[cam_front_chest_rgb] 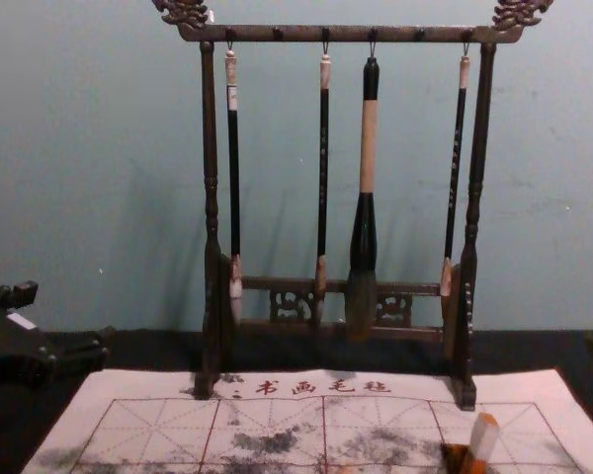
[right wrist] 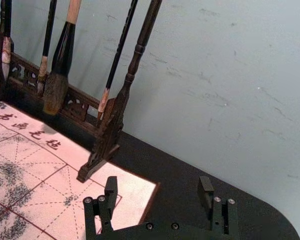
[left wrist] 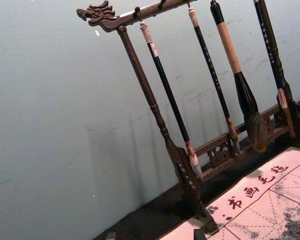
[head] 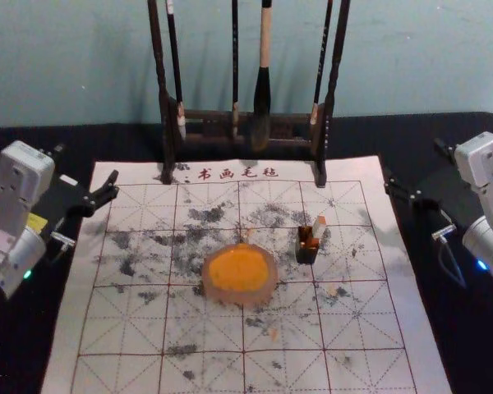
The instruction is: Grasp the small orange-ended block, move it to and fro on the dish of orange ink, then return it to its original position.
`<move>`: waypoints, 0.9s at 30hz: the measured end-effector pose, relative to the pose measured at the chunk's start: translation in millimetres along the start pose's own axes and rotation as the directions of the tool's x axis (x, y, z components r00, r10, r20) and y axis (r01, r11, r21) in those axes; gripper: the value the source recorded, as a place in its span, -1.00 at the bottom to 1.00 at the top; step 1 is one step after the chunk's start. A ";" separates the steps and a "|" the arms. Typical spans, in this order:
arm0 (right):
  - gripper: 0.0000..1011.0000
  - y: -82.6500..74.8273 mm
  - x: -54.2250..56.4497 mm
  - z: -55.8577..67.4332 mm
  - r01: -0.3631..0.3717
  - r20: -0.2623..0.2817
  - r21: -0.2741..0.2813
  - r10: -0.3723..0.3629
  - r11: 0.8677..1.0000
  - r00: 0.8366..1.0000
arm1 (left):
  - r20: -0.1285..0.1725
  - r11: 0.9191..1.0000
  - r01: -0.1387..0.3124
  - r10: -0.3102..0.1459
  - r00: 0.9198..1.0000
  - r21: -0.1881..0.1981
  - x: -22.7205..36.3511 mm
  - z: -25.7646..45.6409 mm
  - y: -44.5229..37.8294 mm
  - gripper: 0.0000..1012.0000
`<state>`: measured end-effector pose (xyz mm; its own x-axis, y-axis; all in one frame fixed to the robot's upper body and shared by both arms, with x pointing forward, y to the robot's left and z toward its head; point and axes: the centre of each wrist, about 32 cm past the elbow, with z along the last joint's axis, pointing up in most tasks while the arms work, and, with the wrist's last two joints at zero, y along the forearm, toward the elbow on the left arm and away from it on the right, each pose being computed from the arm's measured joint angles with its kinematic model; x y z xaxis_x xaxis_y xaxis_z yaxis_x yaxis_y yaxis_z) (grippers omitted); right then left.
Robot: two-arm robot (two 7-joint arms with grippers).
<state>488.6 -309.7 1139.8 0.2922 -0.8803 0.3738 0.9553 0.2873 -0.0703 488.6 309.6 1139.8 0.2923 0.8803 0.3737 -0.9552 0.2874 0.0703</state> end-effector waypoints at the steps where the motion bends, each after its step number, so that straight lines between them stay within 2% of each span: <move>1: 0.98 0.0 0.0 0.0 0.000 0.000 0.000 0.000 1.000 1.000 | 0.000 1.000 0.000 0.000 1.000 0.000 0.0 0.0 0.0 0.98; 10: 0.98 -3.4 -1.1 0.1 -0.015 -0.011 -0.012 0.014 1.000 1.000 | 0.000 1.000 0.000 0.000 1.000 0.000 0.0 0.0 0.0 0.98; 17: 0.98 -21.5 -11.9 0.7 -0.096 -0.068 -0.078 0.091 0.992 0.994 | 0.000 1.000 0.000 0.000 1.000 0.000 0.0 0.0 0.0 0.98; 21: 0.98 -35.6 -21.6 1.1 -0.174 -0.121 -0.128 0.159 0.976 0.980 | 0.000 1.000 0.000 0.000 1.000 0.000 0.0 0.0 0.0 0.98; 22: 0.98 -40.4 -25.8 2.9 -0.208 -0.144 -0.143 0.188 0.968 0.972 | 0.000 1.000 0.000 0.000 1.000 0.000 0.0 0.0 0.0 0.98; 24: 0.98 -45.0 -30.0 4.3 -0.242 -0.168 -0.155 0.216 0.958 0.962 | 0.000 1.000 0.000 0.000 1.000 0.000 0.0 0.0 0.0 0.98; 26: 0.98 -50.9 -37.8 9.1 -0.301 -0.214 -0.155 0.265 0.941 0.940 | 0.000 1.000 0.000 0.000 1.000 0.000 0.0 0.0 0.0 0.98; 27: 0.98 -50.9 -37.8 9.1 -0.301 -0.214 -0.155 0.265 0.941 0.940 | 0.000 1.000 0.000 0.000 1.000 0.000 0.0 0.0 0.0 0.98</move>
<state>428.5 -287.6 1137.6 0.5378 -0.8321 0.1352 0.8181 0.4764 -0.3223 488.7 309.7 1139.8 0.2923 0.8803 0.3738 -0.9552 0.2874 0.0702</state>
